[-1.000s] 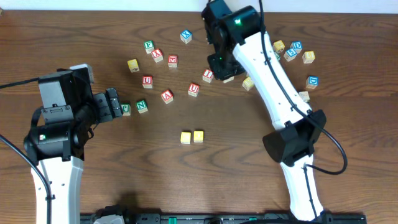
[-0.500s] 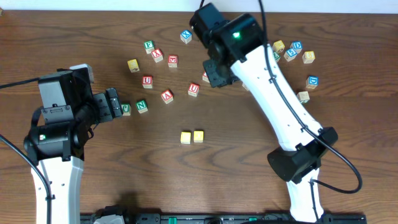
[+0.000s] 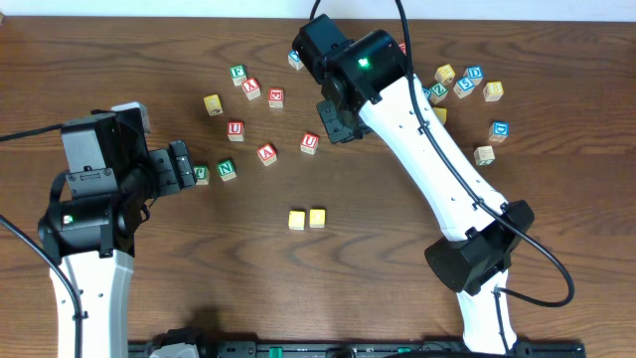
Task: Spell out CORL
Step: 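Carry the green R block to the right of the O block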
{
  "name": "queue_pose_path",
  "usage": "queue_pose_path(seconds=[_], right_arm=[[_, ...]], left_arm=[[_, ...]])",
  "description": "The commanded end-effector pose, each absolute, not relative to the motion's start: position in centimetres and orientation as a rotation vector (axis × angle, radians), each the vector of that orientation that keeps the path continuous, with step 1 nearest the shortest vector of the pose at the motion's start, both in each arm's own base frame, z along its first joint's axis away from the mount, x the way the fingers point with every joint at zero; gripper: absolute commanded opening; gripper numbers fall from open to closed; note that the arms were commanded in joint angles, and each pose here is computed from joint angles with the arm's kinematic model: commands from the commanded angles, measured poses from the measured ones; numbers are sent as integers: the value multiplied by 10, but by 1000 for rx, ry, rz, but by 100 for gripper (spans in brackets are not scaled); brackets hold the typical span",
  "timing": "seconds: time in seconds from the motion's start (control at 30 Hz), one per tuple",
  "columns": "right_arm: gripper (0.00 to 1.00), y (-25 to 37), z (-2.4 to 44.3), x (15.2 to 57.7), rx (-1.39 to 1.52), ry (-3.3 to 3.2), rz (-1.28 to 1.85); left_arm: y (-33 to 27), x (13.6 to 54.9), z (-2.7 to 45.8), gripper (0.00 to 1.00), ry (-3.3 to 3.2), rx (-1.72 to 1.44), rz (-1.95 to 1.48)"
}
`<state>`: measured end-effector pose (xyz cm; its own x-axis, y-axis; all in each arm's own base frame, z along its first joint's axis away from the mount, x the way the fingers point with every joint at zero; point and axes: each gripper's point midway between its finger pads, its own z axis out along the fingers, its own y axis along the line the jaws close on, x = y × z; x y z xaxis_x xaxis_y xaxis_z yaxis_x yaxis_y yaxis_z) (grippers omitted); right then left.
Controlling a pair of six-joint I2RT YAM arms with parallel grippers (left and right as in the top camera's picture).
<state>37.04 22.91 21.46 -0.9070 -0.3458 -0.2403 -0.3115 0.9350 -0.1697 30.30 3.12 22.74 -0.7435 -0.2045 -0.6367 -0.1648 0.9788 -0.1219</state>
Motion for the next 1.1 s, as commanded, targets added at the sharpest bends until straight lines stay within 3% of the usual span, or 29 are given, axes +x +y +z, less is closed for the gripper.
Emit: queue_pose_path(seconds=[0.0, 0.2, 0.37, 0.53, 0.77, 1.07], right_arm=[[2, 229, 219, 369, -466, 2813, -178], [5, 238, 209, 364, -462, 2754, -30], [8, 224, 190, 332, -397, 2732, 85], [2, 205, 165, 303, -242, 2803, 92], [5, 199, 106, 263, -86, 2916, 43], [6, 221, 75, 239, 39, 2897, 72]], left_arm=[[31, 304, 237, 92, 2401, -246, -82], [31, 304, 237, 92, 2401, -246, -82], [31, 304, 237, 92, 2401, -246, -82], [31, 304, 237, 92, 2401, -246, -82], [31, 304, 237, 92, 2401, -246, -82], [31, 304, 237, 92, 2401, -246, -82]])
